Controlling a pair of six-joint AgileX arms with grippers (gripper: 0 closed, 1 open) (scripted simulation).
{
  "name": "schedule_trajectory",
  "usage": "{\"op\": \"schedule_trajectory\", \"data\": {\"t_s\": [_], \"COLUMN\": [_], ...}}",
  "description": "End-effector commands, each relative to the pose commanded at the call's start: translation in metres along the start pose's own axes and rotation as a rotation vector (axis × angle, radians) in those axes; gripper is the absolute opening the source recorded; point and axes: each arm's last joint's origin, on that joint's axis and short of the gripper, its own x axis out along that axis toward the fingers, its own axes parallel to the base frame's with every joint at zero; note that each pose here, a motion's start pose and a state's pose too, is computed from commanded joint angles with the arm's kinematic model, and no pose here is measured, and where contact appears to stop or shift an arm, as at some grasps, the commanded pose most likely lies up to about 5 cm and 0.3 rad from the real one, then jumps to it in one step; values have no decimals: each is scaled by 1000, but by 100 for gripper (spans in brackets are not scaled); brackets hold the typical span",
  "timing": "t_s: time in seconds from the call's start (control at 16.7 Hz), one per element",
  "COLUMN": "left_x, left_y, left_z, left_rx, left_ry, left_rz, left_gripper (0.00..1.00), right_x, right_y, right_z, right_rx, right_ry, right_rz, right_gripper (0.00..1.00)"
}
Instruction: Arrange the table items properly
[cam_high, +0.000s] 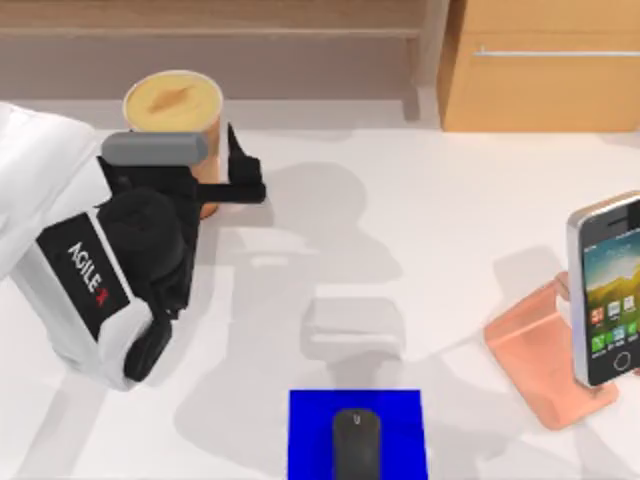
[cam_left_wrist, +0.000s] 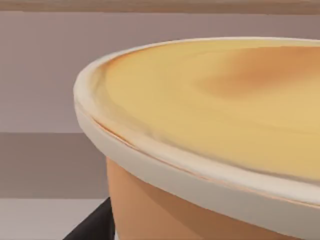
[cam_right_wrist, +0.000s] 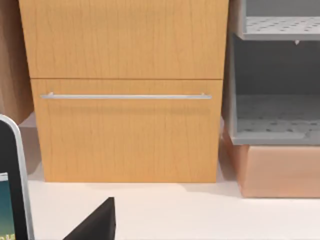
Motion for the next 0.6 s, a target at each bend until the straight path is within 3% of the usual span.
{"op": "schedule_trajectory", "data": {"t_s": [0.6], "left_x": [0], "left_y": [0], "left_z": [0], "left_rx": [0], "left_ry": [0], "left_rz": [0], "left_gripper": [25], "right_x": [0], "right_y": [0], "right_z": [0], "right_rx": [0], "right_ry": [0], "right_rz": [0], "right_gripper": [100]}}
